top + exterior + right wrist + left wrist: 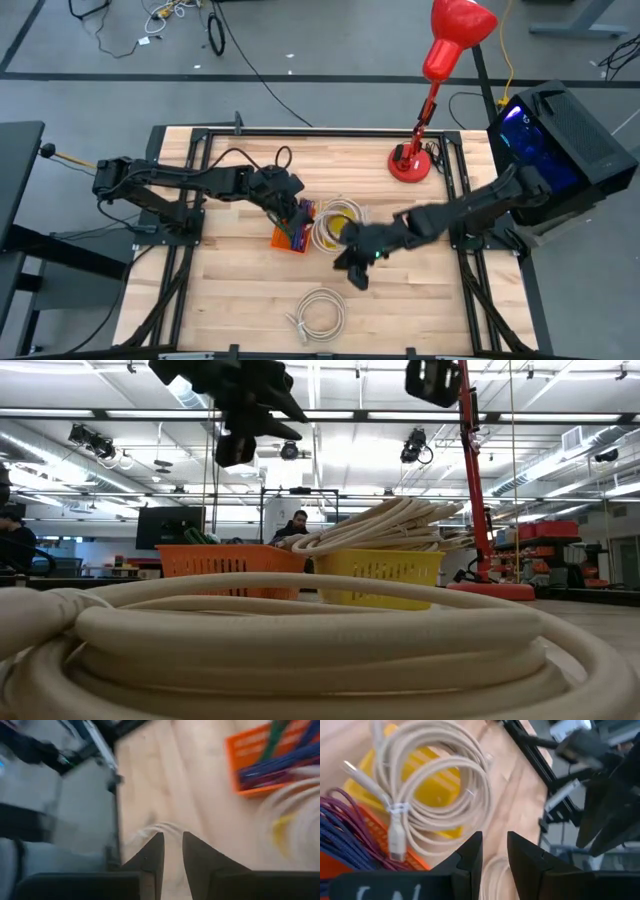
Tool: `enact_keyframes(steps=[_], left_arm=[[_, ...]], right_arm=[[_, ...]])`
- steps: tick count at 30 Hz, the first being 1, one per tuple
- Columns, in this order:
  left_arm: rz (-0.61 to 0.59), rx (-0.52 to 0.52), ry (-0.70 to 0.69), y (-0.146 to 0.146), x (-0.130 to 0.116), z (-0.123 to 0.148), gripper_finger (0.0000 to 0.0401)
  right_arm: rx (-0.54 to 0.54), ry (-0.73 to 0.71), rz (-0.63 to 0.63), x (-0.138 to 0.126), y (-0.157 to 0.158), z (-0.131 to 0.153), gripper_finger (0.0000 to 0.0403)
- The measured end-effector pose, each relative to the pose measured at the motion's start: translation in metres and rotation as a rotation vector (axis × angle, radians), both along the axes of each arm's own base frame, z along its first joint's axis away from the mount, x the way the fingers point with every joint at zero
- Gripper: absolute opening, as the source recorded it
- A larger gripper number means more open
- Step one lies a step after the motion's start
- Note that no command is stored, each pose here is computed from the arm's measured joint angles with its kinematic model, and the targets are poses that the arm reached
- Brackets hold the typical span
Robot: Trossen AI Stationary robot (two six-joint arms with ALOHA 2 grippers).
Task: Pick & Place USB Port
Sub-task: Put the brown HDMI cable into the yellow bin
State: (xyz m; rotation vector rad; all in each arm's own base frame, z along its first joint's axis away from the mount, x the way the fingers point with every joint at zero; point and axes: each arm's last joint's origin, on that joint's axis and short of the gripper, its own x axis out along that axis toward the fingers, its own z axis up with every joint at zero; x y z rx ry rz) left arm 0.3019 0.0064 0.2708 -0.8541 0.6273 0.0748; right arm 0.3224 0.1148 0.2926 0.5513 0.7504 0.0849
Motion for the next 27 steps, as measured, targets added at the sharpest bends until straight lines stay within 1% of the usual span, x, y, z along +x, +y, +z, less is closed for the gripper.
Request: enact_keyframes(steps=[2, 4, 8, 10, 12, 16, 19, 22, 24, 27], left_arm=[[-0.036, -0.012, 0.0, -0.001, 0.0, 0.0, 0.0096], [-0.075, -0.022, -0.004, -0.002, -0.001, 0.0, 0.0096], [-0.129, -0.017, -0.028, -0.003, -0.005, 0.006, 0.0096], [-0.139, 0.0, -0.046, -0.004, -0.009, 0.011, 0.0096], [-0.145, 0.014, -0.073, -0.004, -0.012, 0.017, 0.0096], [-0.142, 0.037, -0.113, -0.002, -0.022, 0.029, 0.0096], [-0.143, 0.047, -0.136, -0.002, -0.028, 0.036, 0.0096], [-0.144, 0.051, -0.154, -0.003, -0.035, 0.042, 0.0096], [-0.145, 0.054, -0.17, -0.003, -0.038, 0.046, 0.0096], [-0.145, 0.055, -0.18, -0.003, -0.041, 0.049, 0.0096]], right_arm=[[0.049, -0.065, -0.036, -0.002, 0.017, -0.006, 0.0072], [0.064, -0.119, -0.095, -0.009, 0.032, -0.011, 0.0071], [0.091, -0.116, -0.187, -0.024, 0.058, -0.025, 0.0058], [0.109, -0.14, -0.206, -0.025, 0.071, -0.031, 0.0048], [0.128, -0.169, -0.198, -0.018, 0.082, -0.042, 0.0039], [0.221, -0.278, -0.204, 0.008, 0.094, -0.064, 0.0026], [0.271, -0.375, -0.227, 0.027, 0.095, -0.082, 0.0024], [0.316, -0.48, -0.245, 0.042, 0.089, -0.088, 0.0027], [0.306, -0.483, -0.258, 0.048, 0.083, -0.096, 0.0032], [0.274, -0.398, -0.242, 0.052, 0.075, -0.108, 0.004]])
